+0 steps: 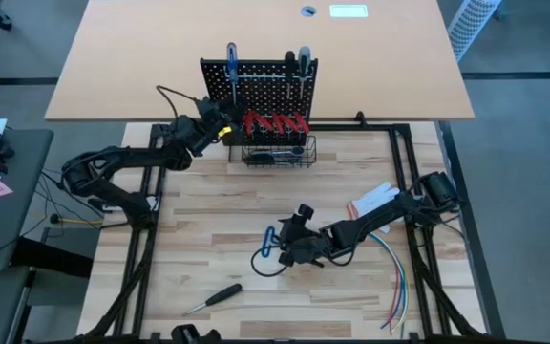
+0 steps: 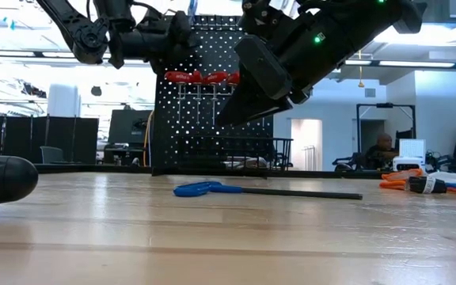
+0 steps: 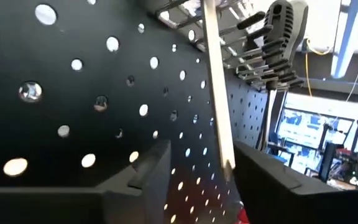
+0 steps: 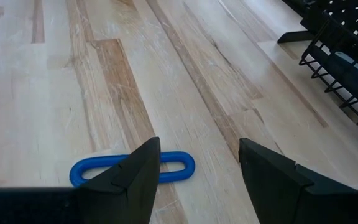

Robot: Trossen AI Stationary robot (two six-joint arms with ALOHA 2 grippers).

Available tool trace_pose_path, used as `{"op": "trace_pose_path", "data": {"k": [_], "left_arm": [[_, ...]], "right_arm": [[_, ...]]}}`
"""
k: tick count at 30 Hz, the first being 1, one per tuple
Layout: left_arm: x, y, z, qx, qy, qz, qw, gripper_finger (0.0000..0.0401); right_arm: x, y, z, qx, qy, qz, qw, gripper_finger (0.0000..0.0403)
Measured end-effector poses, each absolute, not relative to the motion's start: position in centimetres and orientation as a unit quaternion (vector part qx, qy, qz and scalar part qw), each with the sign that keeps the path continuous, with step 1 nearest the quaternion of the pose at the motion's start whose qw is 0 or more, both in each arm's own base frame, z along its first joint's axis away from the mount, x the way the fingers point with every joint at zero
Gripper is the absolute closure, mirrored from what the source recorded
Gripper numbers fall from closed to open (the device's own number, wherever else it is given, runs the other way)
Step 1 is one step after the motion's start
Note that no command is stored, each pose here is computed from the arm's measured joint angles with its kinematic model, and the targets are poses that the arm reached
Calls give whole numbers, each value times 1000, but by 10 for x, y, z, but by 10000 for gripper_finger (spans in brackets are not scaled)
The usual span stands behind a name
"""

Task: Hang tools onto peg board
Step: Hang the transparent screwdriver on the pegboard

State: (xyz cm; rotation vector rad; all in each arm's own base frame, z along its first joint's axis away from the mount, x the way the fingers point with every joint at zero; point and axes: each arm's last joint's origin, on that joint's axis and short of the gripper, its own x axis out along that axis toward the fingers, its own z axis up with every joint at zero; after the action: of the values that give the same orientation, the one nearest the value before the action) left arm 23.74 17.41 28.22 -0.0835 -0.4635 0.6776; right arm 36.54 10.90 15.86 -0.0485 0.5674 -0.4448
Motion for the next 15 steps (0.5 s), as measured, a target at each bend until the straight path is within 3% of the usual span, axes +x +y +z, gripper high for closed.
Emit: {"op": "trace_pose_path", "data": {"k": [5, 15], "left_arm": [[229, 169, 291, -23, -185, 342, 921, 208], [189, 140, 320, 37, -76, 359, 930, 205]], "right_arm": [[365, 109, 158, -26, 281, -218, 934, 184], [364, 109, 157, -28, 284, -218, 933, 184]]}}
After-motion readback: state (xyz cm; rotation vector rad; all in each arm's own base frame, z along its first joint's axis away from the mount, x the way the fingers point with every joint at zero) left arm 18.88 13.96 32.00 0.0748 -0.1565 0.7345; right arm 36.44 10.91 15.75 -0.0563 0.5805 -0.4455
